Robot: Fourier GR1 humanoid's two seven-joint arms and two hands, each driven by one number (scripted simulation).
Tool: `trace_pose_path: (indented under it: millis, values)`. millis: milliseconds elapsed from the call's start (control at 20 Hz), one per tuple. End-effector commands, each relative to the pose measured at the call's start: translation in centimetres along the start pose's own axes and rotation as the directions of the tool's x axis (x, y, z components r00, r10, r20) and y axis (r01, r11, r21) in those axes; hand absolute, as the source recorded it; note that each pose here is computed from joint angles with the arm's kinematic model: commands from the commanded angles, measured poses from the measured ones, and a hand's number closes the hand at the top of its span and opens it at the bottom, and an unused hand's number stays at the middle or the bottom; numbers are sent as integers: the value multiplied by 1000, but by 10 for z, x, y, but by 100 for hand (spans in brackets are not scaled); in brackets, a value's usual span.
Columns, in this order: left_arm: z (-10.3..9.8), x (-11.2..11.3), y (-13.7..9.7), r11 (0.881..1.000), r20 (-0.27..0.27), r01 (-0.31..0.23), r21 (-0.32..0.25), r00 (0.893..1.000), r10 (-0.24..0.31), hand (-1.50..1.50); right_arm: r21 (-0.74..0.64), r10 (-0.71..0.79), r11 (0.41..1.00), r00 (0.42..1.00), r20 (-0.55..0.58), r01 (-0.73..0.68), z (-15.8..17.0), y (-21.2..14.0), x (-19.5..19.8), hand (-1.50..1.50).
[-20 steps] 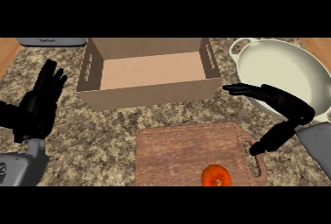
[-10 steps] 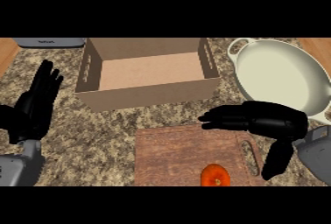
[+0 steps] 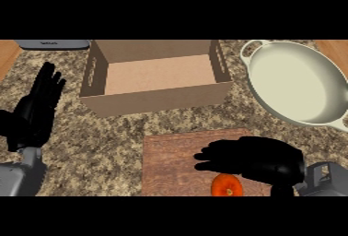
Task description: Pick the squash from the cutting board and place it in the pot
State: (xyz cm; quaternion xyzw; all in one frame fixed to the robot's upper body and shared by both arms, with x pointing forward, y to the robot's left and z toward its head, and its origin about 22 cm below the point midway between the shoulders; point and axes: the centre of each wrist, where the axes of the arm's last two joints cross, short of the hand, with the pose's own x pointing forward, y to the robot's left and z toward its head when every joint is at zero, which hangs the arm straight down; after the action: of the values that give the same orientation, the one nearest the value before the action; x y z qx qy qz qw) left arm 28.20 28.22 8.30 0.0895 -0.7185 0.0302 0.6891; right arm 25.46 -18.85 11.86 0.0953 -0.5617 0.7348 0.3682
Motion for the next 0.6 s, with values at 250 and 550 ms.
trace_pose_path:
  millis: [250,550]
  values:
    - [2,-2,11,1000,8,7,10,1000,-7,0,55,44,998,993,-110,-38,-5,41,1,-150]
    - [13,0,4,1000,12,-16,-14,1000,16,0,46,79,996,986,-148,-73,-14,39,-13,-150]
